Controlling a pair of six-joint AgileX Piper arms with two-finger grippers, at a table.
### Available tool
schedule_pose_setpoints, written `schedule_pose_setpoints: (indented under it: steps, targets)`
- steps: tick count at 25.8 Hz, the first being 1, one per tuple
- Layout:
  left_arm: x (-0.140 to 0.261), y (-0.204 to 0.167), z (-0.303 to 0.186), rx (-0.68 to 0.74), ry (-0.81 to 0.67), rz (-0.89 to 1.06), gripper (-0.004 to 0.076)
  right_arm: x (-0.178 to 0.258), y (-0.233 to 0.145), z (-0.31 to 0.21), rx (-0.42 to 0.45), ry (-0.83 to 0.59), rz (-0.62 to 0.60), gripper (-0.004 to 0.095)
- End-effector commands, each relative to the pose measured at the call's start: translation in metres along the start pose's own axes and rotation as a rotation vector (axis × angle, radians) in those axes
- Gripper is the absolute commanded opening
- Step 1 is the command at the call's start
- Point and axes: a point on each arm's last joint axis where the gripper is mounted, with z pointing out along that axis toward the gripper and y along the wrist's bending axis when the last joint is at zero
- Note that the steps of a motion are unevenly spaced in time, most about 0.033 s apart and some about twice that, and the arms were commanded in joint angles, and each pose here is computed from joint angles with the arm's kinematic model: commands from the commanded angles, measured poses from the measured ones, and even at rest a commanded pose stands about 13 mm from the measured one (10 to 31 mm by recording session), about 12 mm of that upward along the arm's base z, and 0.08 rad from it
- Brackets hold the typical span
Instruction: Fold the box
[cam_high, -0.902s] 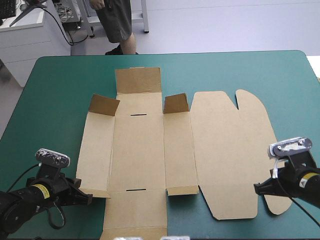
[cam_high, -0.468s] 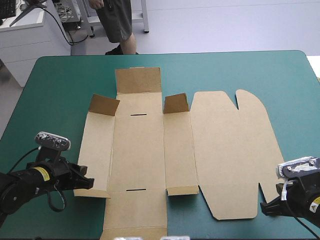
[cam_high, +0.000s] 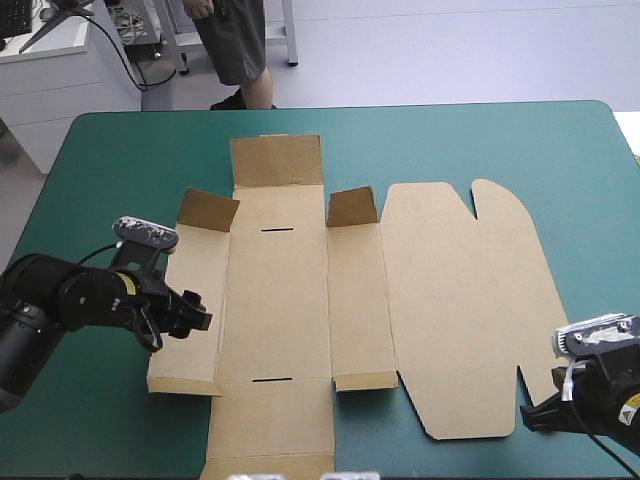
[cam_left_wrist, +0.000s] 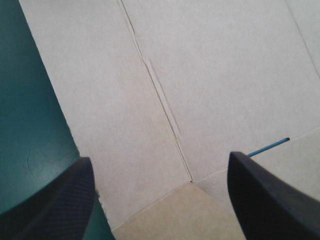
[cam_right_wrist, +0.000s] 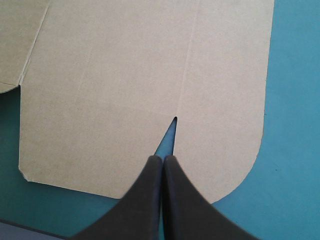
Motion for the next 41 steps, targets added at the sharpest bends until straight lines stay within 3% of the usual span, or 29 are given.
schedule_pose_setpoints:
  steps: [1, 9, 18, 21, 26, 33, 41]
  targets:
    - [-0.022, -0.001, -0.007, 0.001, -0.073, 0.025, 0.0553, -0.004, -0.001, -0.004, 0.007, -0.016, 0.0, -0.0019]
    - [-0.035, 0.03, -0.003, -0.012, -0.064, -0.073, 0.0555, -0.005, -0.001, -0.004, 0.008, -0.02, 0.0, -0.0019]
    - [-0.018, 0.086, -0.017, 0.186, -0.103, -0.269, 0.059, -0.006, -0.001, -0.004, 0.009, -0.032, 0.0, -0.0019]
    - [-0.013, 0.114, -0.021, 0.187, -0.162, -0.398, 0.059, -0.006, -0.001, -0.004, 0.01, -0.037, -0.007, -0.0019]
    - [-0.011, 0.145, 0.004, 0.209, -0.099, -0.49, 0.059, -0.006, -0.001, -0.004, 0.012, -0.034, -0.017, -0.0019]
    - [0.016, 0.147, 0.061, 0.341, 0.072, -0.548, 0.059, -0.006, -0.001, -0.004, 0.01, -0.035, -0.021, -0.0019]
    - [0.04, 0.134, 0.087, 0.436, 0.118, -0.556, 0.059, -0.006, -0.001, -0.004, 0.01, -0.035, -0.021, -0.0019]
